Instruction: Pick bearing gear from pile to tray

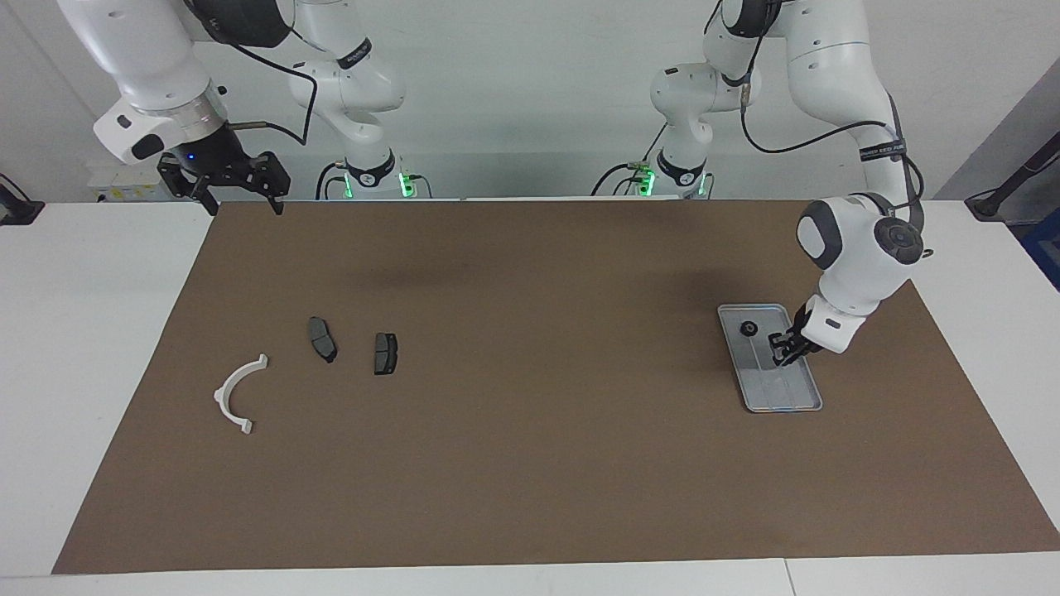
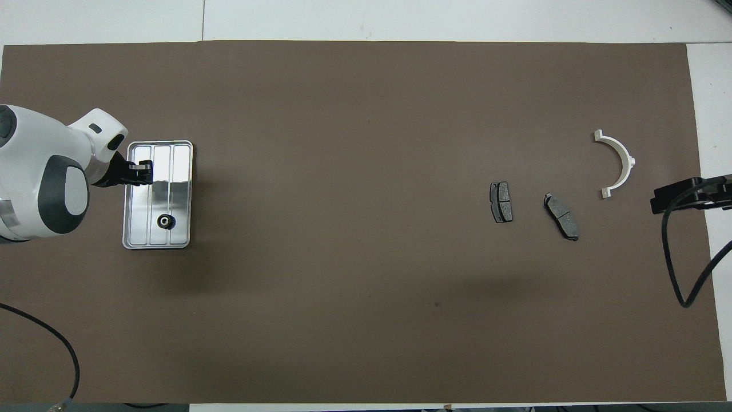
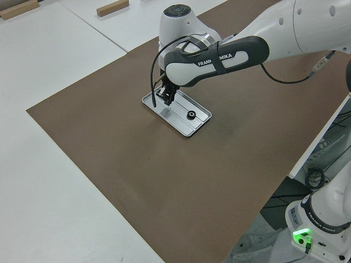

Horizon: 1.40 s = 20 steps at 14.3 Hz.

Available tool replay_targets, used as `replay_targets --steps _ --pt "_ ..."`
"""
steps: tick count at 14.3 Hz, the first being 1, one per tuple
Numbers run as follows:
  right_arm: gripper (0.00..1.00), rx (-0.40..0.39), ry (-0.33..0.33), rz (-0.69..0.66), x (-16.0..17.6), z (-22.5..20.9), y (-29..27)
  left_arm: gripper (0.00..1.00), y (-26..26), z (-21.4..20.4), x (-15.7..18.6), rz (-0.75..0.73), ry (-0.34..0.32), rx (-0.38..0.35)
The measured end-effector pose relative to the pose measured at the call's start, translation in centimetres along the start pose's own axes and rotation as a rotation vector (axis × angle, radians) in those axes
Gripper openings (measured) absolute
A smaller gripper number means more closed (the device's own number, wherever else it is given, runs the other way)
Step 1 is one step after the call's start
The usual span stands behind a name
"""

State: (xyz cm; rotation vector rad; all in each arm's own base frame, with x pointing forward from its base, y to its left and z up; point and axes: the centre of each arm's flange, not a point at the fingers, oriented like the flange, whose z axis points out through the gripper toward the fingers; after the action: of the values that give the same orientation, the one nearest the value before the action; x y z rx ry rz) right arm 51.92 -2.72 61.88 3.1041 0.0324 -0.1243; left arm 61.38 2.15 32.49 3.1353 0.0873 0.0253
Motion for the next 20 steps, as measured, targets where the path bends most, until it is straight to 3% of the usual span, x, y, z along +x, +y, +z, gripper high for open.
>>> replay_targets --steps 8,10,15,16,20 --pt "1.0 0.0 0.0 0.0 0.0 0.0 0.0 0.24 0.0 2.3 -0.7 0.004 0.021 0.001" --pt "1.0 0.0 0.0 0.0 0.0 0.0 0.0 0.38 -0.1 2.6 -0.7 0.003 0.02 0.001" --pt "1.0 0.0 0.0 -0.001 0.0 0.0 0.0 0.93 -0.2 0.4 0.4 0.002 0.014 0.002" --pt "1.0 0.0 0.0 -0.001 0.0 0.0 0.0 1.0 -0.2 -1.1 0.9 0.002 0.001 0.002" --pt "1.0 0.0 -0.001 -0.001 0.0 0.0 0.0 1.0 -0.3 -9.1 1.1 0.0 -0.037 0.003"
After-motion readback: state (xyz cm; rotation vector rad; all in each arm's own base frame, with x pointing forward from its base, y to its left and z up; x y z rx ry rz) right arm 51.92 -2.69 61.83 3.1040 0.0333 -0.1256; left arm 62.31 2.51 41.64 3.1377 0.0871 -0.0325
